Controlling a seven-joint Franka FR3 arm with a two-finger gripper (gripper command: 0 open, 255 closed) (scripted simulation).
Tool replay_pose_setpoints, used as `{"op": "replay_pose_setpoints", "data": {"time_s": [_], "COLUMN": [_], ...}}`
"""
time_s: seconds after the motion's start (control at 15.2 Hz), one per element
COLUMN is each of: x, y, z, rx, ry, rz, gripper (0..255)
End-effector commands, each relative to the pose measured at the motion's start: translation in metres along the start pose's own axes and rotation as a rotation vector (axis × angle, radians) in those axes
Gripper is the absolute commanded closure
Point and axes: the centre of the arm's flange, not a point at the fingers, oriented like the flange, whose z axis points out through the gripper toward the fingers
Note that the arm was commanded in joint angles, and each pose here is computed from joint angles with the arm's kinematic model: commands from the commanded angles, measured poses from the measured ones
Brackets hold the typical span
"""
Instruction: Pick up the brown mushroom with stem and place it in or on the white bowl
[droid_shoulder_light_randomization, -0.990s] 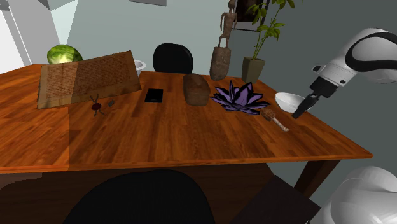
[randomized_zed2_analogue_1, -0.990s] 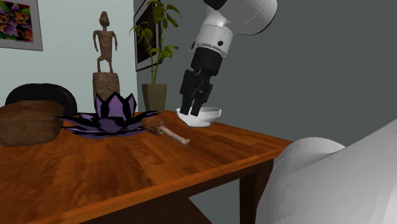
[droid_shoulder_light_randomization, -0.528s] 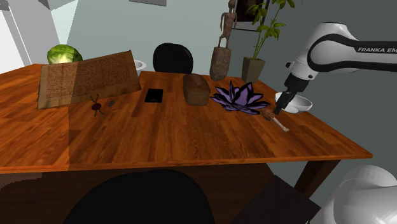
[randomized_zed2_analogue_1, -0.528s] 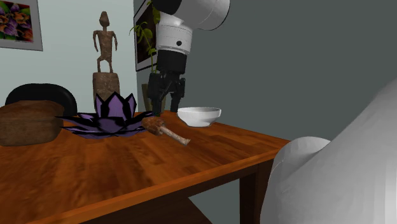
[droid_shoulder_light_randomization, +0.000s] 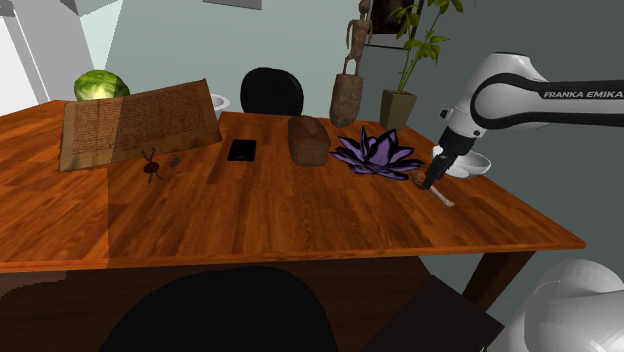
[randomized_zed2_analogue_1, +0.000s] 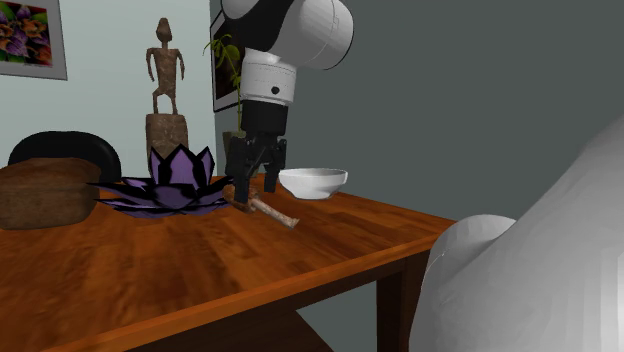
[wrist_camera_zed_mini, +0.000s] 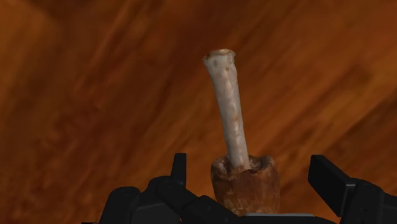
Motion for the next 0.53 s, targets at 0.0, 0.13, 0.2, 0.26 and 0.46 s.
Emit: {"op": "replay_pose_setpoints", "data": {"time_s": [0.0, 0.13, 0.2, 0.26, 0.46], "x": [-0.0002, -0.0002, -0.0002, -0.0002, -0.0002], "y": [0.0003, 0.0003, 0.0003, 0.0003, 0.0003], "z": [0.0011, 0.0011, 0.0011, 0.0011, 0.0011], "rx": [0.000, 0.000, 0.000, 0.000, 0.000], "ry": [0.000, 0.000, 0.000, 0.000, 0.000], "rz": [0.000, 0.000, 0.000, 0.000, 0.000], "gripper": [0, 0, 0, 0, 255]}}
